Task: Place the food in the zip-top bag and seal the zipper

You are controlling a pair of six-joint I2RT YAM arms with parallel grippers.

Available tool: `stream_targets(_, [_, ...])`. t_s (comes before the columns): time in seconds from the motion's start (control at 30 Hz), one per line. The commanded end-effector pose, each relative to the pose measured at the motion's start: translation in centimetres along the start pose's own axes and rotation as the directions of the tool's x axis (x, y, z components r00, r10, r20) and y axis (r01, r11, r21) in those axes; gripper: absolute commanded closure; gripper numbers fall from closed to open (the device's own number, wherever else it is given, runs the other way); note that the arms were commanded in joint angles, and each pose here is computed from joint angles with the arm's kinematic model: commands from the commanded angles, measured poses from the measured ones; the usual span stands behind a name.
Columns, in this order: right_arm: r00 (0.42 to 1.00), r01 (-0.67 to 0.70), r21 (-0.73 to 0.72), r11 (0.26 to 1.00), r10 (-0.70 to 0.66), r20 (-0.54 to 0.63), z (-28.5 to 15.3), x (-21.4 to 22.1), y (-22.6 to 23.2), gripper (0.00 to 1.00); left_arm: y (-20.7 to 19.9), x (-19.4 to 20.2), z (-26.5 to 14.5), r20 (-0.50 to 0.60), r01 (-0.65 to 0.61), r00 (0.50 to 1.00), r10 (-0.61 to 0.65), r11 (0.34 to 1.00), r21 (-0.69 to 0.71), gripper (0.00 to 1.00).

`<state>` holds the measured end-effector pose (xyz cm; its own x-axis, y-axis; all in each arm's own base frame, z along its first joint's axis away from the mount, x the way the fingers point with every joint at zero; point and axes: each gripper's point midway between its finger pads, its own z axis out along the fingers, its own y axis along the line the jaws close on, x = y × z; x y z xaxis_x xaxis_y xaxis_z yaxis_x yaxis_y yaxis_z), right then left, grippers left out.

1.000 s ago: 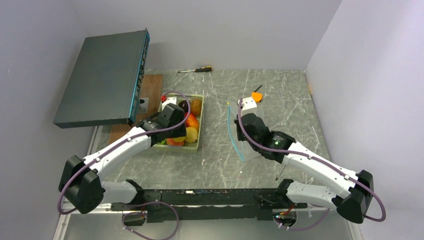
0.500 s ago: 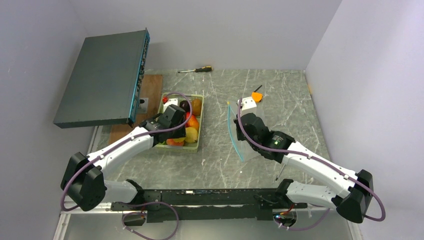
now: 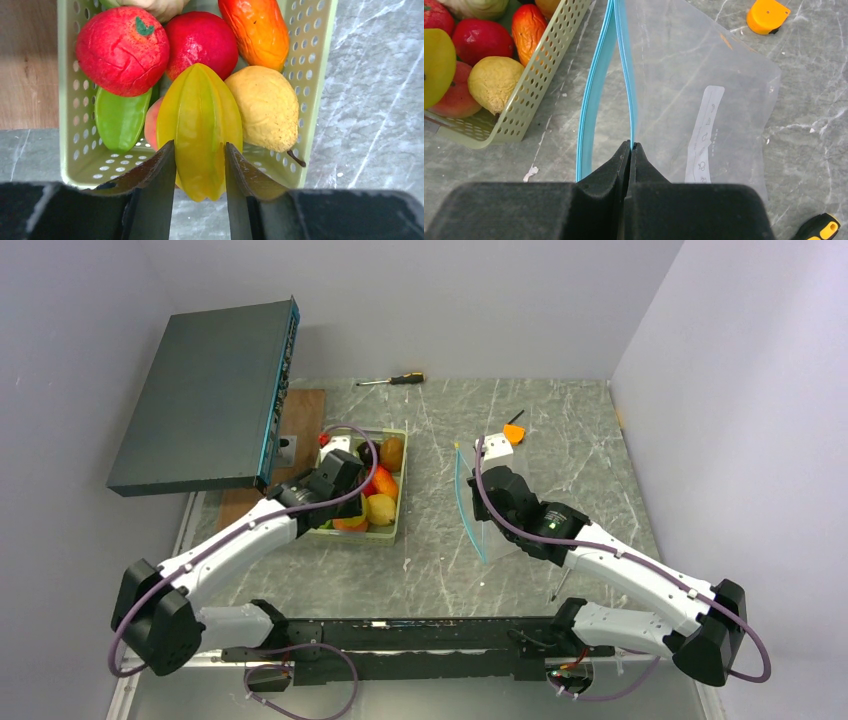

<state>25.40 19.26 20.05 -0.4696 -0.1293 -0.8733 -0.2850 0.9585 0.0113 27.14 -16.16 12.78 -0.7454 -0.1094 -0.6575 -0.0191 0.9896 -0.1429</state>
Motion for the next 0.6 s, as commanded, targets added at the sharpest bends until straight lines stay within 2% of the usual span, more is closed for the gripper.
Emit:
stream_targets(0.0, [0.998,-0.03,-0.023,0.999,0.031,0.06,-0.3,-1.8,0.5,1.0,-1.1,-2.8,-3.6,0.072,0.016,0.997,-0.023,0.995,0.099,0.66])
stream_targets(0.1, [0.998,-0.032,-0.031,0.999,0.034,0.059,-0.3,-1.9,0.7,1.0,-3.4,-3.2,-5.8,0.074,0.005,0.997,-0.024,0.967,0.254,0.66])
stream_targets(0.2, [0.998,-0.029,-0.065,0.997,0.032,0.058,-0.4,-1.8,1.2,1.0,-6.5,-4.1,-8.6,0.098,0.008,0.993,-0.059,0.893,0.45,0.67])
stream_targets(0.37, [0.997,-0.03,-0.104,0.994,0.037,0.064,-0.6,-2.0,1.8,1.0,-11.9,-5.6,-15.2,0.143,-0.022,0.979,-0.146,0.622,0.783,0.68])
stream_targets(0.5, [0.996,-0.029,-0.187,0.982,0.043,0.074,-1.0,-2.1,3.1,1.0,-14.8,-6.1,-18.7,0.129,-0.039,0.974,-0.185,0.426,0.904,0.67])
stream_targets(0.57, [0.995,-0.031,-0.212,0.977,0.049,0.081,-1.3,-2.2,3.4,1.0,-16.2,-6.0,-19.3,0.114,-0.04,0.977,-0.178,0.373,0.927,0.67])
